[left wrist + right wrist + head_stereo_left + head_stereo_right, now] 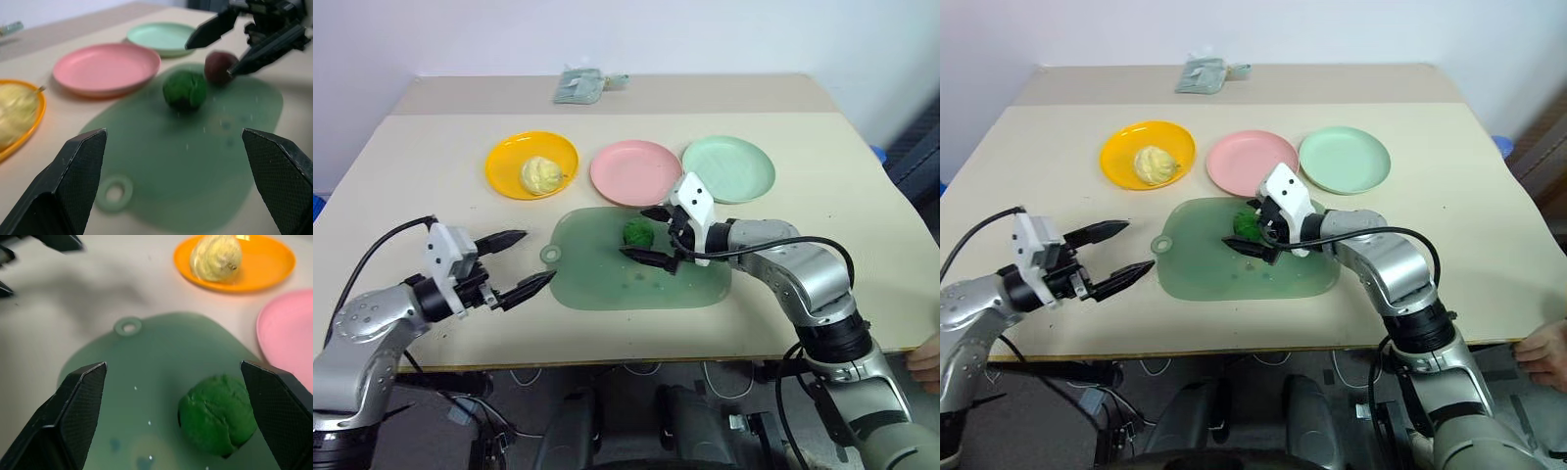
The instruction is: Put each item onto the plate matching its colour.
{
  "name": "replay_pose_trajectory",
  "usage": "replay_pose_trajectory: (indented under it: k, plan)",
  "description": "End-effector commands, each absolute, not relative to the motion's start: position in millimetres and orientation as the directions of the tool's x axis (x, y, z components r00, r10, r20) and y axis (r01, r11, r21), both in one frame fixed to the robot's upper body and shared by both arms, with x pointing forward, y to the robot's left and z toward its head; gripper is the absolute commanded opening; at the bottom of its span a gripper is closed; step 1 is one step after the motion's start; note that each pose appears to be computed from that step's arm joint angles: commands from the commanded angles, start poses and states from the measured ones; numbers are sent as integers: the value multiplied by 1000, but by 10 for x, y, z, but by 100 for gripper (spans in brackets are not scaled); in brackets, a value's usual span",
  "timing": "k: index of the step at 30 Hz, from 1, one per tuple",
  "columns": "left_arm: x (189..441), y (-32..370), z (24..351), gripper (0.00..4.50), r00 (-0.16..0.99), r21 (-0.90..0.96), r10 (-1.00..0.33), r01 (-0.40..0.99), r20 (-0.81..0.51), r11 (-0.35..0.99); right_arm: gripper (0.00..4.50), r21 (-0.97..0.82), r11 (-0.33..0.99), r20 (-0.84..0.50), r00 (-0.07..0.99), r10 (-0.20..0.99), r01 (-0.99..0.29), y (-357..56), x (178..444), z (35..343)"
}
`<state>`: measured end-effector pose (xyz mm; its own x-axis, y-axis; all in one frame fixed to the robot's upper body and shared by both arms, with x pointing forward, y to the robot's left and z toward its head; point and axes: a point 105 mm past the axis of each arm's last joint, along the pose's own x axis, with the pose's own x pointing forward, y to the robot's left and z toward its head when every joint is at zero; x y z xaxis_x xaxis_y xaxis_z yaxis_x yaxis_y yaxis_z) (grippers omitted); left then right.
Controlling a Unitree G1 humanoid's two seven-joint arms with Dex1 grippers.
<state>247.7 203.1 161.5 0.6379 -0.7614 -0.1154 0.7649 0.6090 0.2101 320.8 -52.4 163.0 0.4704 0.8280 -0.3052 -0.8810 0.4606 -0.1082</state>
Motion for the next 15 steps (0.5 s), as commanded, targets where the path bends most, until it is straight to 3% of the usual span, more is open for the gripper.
replay_pose_trajectory:
  k: [1, 15]
  plan:
    - [2348, 2018, 1686, 449, 600, 296, -788, 784, -139, 545, 445, -137, 465, -313, 483, 818, -875, -501, 3233, 1673]
    - [2221, 1919, 1786, 449, 603, 315, -791, 774, -101, 550, 445, -204, 519, -324, 557, 764, -830, -496, 3510, 1662]
